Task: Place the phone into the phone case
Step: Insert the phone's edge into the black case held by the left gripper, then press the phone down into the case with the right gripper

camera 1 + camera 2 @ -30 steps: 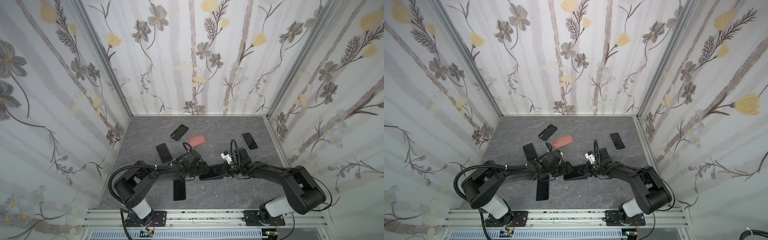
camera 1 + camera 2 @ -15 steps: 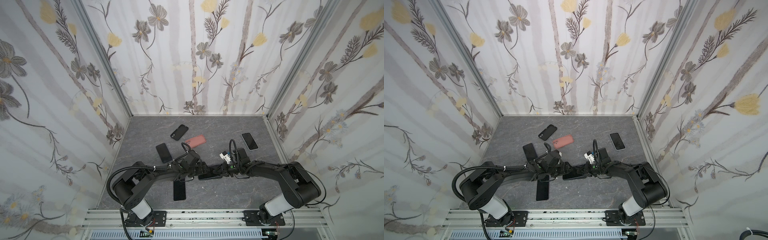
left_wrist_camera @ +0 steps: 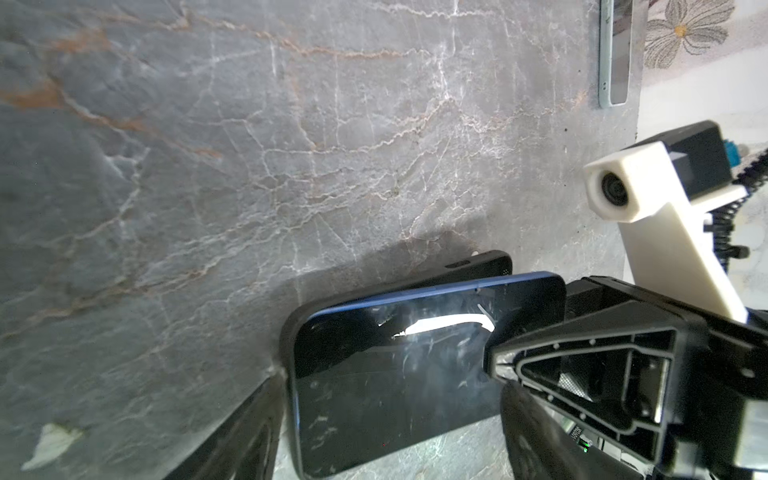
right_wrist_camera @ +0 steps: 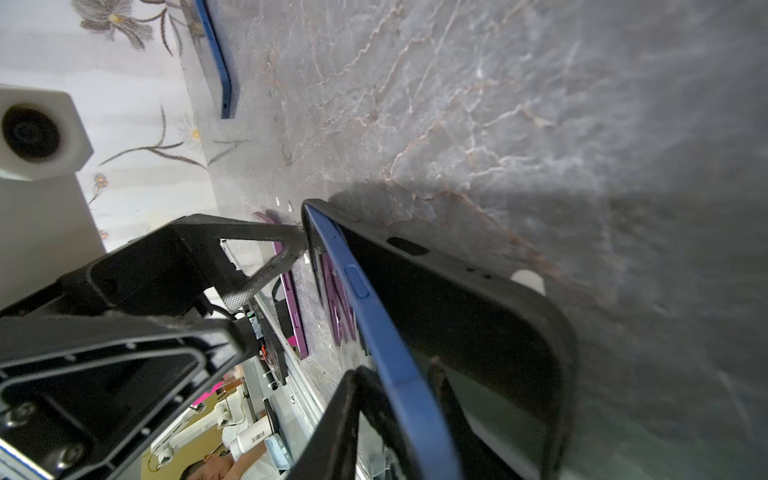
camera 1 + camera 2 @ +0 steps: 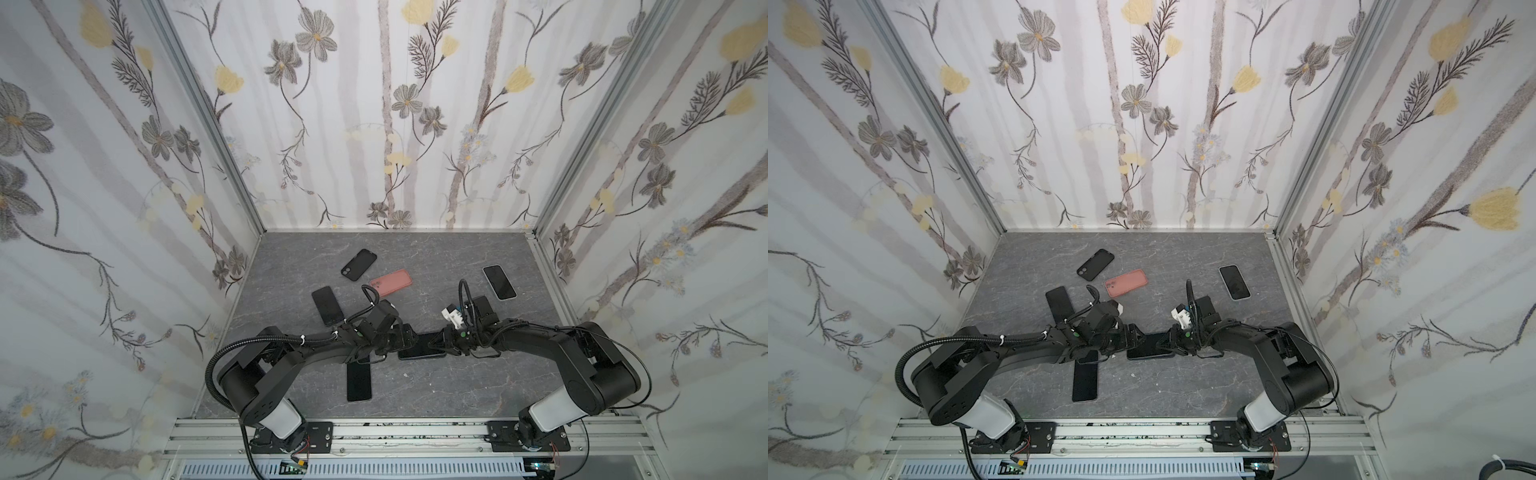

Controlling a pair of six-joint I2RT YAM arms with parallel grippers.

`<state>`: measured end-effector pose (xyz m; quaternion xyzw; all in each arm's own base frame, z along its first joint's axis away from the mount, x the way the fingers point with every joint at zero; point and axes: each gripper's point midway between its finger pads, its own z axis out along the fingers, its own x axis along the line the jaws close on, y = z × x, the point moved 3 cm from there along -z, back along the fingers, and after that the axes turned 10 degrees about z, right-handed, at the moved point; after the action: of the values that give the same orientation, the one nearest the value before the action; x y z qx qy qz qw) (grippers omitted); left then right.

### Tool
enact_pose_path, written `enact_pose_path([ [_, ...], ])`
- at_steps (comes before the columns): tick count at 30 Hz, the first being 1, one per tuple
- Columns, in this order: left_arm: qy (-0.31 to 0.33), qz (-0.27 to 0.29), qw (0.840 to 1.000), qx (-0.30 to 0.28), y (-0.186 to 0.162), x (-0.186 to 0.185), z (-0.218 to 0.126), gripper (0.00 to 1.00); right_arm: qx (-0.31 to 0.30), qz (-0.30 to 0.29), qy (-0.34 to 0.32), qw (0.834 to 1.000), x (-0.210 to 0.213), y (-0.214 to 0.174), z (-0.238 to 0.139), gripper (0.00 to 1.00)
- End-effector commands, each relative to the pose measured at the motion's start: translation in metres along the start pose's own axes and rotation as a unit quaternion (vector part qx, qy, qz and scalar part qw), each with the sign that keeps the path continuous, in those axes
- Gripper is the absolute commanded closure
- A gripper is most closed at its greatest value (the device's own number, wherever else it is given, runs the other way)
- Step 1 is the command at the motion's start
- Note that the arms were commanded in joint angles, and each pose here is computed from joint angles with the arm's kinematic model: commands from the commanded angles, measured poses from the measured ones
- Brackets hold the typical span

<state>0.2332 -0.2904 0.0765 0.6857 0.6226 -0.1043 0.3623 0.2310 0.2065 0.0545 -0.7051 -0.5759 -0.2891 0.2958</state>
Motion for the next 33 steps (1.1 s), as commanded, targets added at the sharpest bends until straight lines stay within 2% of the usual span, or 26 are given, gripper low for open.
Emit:
enact_pose_path([
  [1,-0.014,0.009,1.000,-0.009,0.006,-0.006,-0.004,0.19,-0.040,0.032,-0.104,0.993,-0.031,0.003,-0.009,0.69],
  [11,-0.010,0.009,1.000,-0.019,0.009,-0.004,-0.013,0.19,-0.073,0.009,-0.129,0.989,-0.015,0.012,-0.030,0.48],
  [27,-0.003,0.006,1.000,-0.012,0.005,0.004,-0.014,0.19,-0.069,0.000,-0.140,0.988,-0.014,0.009,-0.035,0.47],
  [33,-0.005,-0.003,1.000,-0.004,-0.001,0.007,-0.012,0.22,-0.072,-0.009,-0.143,0.987,-0.012,0.010,-0.038,0.51],
])
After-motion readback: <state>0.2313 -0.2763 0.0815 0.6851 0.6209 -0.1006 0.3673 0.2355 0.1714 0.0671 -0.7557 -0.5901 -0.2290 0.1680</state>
